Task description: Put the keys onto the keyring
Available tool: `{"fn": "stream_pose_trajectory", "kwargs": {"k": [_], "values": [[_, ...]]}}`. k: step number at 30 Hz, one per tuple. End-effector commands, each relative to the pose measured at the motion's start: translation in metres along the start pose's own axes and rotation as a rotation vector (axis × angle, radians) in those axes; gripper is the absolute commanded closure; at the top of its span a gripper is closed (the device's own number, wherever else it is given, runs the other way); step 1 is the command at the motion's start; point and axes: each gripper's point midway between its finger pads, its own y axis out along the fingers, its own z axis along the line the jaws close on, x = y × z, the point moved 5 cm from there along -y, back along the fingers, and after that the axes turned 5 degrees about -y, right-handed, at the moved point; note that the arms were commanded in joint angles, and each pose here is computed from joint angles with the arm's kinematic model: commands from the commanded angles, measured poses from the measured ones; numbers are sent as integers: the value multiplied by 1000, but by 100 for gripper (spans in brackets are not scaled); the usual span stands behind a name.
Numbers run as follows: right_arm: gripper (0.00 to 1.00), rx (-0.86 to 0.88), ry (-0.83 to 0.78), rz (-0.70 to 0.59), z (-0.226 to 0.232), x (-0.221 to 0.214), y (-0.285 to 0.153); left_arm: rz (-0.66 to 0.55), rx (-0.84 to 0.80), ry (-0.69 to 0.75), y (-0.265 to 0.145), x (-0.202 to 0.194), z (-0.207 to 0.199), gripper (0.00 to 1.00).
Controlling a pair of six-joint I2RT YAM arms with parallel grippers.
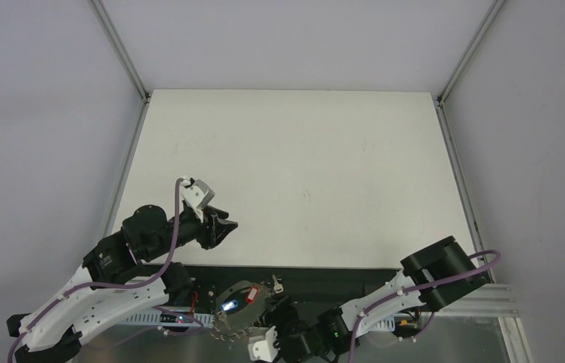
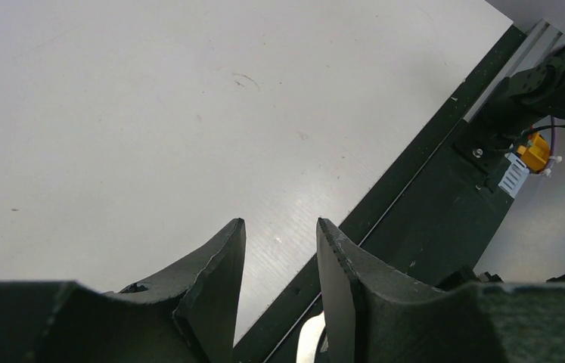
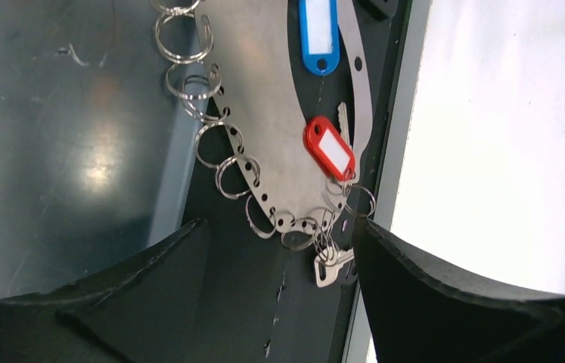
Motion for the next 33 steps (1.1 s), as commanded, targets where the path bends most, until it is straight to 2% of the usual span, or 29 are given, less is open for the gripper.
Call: {"fn": "stream_pose_trajectory", "kwargs": {"k": [1,6,9,12,14,15,22,29,30,32,33], "values": [[30,-72,-23,-34,-5,7,10,-23,11,-19,-2,0,1,61],[41,-61,-26,-3,-3,-3,16,-22,12,-18,-2,0,1,60],[55,-46,-30,18,1,-11,20,-17,12,-15,-2,0,1,60],[76,-33,-26,28,4,-15,22,-14,15,-13,-2,0,2,60],[96,-29,-25,37,3,-18,22,-16,18,-13,-3,0,2,60],[100,-26,-29,43,3,-19,22,-15,20,-13,-2,-1,3,60],[100,-137,-59,42,-27,-18,10,-9,26,-10,-2,-1,3,59],[100,-199,0,21,-55,-17,-7,-7,35,-10,-2,-2,5,59],[95,-195,9,18,-56,-16,-9,-5,36,-9,-2,-2,5,59],[69,-156,29,10,-54,-13,-10,-5,34,-9,-2,-2,5,59],[60,-131,34,7,-51,-13,-11,-5,32,-9,-2,-2,5,59]]}}
